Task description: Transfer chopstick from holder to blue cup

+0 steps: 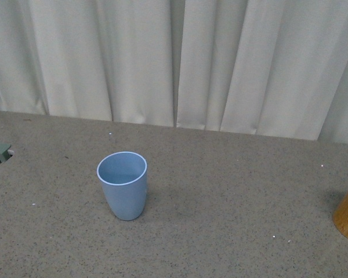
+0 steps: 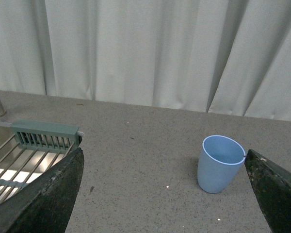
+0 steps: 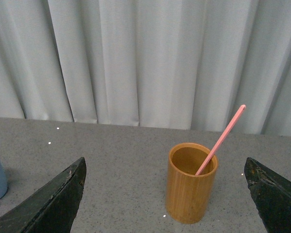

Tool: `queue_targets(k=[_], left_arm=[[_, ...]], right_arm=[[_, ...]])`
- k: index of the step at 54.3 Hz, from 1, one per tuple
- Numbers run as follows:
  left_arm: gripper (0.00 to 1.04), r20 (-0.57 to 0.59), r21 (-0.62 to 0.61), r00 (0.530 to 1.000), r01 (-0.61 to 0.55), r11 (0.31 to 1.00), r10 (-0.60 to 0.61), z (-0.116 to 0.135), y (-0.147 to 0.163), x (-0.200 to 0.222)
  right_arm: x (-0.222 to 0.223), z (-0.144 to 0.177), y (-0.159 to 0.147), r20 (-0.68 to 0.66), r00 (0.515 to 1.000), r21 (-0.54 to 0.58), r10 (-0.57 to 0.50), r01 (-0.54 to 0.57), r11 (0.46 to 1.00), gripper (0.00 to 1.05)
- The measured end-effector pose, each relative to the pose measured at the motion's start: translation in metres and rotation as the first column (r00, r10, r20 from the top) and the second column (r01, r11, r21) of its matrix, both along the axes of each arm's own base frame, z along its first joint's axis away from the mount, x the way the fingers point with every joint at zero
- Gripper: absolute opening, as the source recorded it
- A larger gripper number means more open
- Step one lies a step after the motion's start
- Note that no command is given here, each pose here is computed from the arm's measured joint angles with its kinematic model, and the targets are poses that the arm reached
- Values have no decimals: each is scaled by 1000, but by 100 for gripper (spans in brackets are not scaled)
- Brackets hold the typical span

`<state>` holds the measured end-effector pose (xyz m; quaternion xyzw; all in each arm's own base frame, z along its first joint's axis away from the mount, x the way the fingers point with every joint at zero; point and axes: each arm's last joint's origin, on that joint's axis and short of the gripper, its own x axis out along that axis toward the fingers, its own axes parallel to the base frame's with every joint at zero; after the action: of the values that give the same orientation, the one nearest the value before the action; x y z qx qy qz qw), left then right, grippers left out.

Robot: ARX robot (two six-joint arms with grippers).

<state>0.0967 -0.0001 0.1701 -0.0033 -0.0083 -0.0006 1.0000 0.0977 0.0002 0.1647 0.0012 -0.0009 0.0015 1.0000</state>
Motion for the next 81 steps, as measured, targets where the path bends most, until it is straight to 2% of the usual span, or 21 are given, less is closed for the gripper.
queue_targets(k=[13,18,20,26,41,55,68,81], left_arm=[[98,-4,-5,1000,-7,1000,7,0,0,0],[98,-112,-148,990,-101,984,85,-6,2,1],[98,-141,-247,984,-138,959,106,-9,3,3],[98,-146,-412,980,-181,893,131,-9,2,5],[98,-136,-538,986,-156,829,97,-8,-17,26],[98,-200,-524,974,-195,829,102,-10,-31,86],[98,-381,-441,916,-297,847,122,-28,-36,133],[98,-446,-397,893,-264,879,67,-37,-53,153]], right_arm=[[0,0,0,0,1000,0,0,0,1000,95],[0,0,0,0,1000,0,0,0,1000,95],[0,0,0,0,1000,0,-1,1,1000,95],[0,0,0,0,1000,0,0,0,1000,95],[0,0,0,0,1000,0,0,0,1000,95],[0,0,0,0,1000,0,0,0,1000,95],[0,0,0,0,1000,0,0,0,1000,95],[0,0,0,0,1000,0,0,0,1000,95]])
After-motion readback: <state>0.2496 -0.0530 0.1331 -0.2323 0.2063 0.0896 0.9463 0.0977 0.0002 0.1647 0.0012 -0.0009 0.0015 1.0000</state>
